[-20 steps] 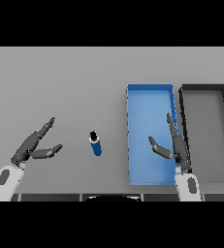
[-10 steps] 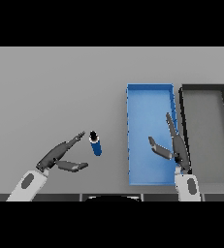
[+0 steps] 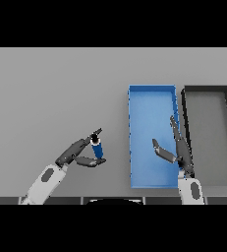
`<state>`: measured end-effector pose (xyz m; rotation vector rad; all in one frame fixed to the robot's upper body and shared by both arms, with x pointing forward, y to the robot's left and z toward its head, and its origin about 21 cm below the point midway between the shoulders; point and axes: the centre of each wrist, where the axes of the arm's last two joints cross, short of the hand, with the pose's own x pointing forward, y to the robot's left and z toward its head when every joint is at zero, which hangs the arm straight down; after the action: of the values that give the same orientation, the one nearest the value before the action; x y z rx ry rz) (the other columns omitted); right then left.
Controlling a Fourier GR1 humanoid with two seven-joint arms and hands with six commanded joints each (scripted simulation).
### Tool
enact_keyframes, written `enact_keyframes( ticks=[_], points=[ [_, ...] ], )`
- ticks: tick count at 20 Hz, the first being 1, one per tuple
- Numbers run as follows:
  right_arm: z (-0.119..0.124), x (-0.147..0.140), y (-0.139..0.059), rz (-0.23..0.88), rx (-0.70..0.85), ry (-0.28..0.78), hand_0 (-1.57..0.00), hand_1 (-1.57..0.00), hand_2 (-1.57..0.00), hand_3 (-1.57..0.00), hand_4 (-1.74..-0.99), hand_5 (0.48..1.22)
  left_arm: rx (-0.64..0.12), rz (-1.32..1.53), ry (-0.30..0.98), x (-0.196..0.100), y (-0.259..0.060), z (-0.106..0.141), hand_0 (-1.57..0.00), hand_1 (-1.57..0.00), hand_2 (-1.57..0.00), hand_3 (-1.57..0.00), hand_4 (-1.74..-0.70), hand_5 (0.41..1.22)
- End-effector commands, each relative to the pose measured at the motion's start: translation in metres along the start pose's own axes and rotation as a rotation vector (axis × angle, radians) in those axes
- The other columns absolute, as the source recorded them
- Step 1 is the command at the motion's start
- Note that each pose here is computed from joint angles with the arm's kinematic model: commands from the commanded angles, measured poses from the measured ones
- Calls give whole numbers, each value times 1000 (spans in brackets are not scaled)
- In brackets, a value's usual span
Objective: Pick up the blue pipe and place it into the blue bin.
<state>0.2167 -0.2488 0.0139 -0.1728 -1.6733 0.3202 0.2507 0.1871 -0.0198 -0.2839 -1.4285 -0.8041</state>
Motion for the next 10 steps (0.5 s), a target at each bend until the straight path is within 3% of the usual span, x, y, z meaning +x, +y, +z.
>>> enact_keyframes(
  ticks=[1, 4, 7, 9, 10],
  points=[
    [-1, -2, -1, -3, 7, 9, 1, 1, 1, 1, -1220, 639, 7, -21, 8, 0, -2, -3, 1, 1, 1, 1, -1076, 435],
    [0, -4, -3, 8, 0, 7, 1, 1, 1, 1, -1214, 645, -7, -12, -2, -2, -12, -12, 1, 1, 1, 1, -1062, 420],
    [4, -3, -1, 20, 9, 1, 1, 1, 1, 1, -1207, 650, -20, 25, -41, -4, -22, -21, 1, 1, 1, 1, -1107, 463],
    [4, -3, -6, 15, 2, -10, 1, 1, 1, 1, -1213, 655, -2, 92, -74, -1, -24, -23, 1, -41, -151, -121, -1186, 550],
    [4, -3, -6, 6, 3, -6, 1, 1, 1, 1, -1217, 655, 2, 122, -74, -1, -26, -26, -10, -156, -308, -276, -1243, 613]
  ],
)
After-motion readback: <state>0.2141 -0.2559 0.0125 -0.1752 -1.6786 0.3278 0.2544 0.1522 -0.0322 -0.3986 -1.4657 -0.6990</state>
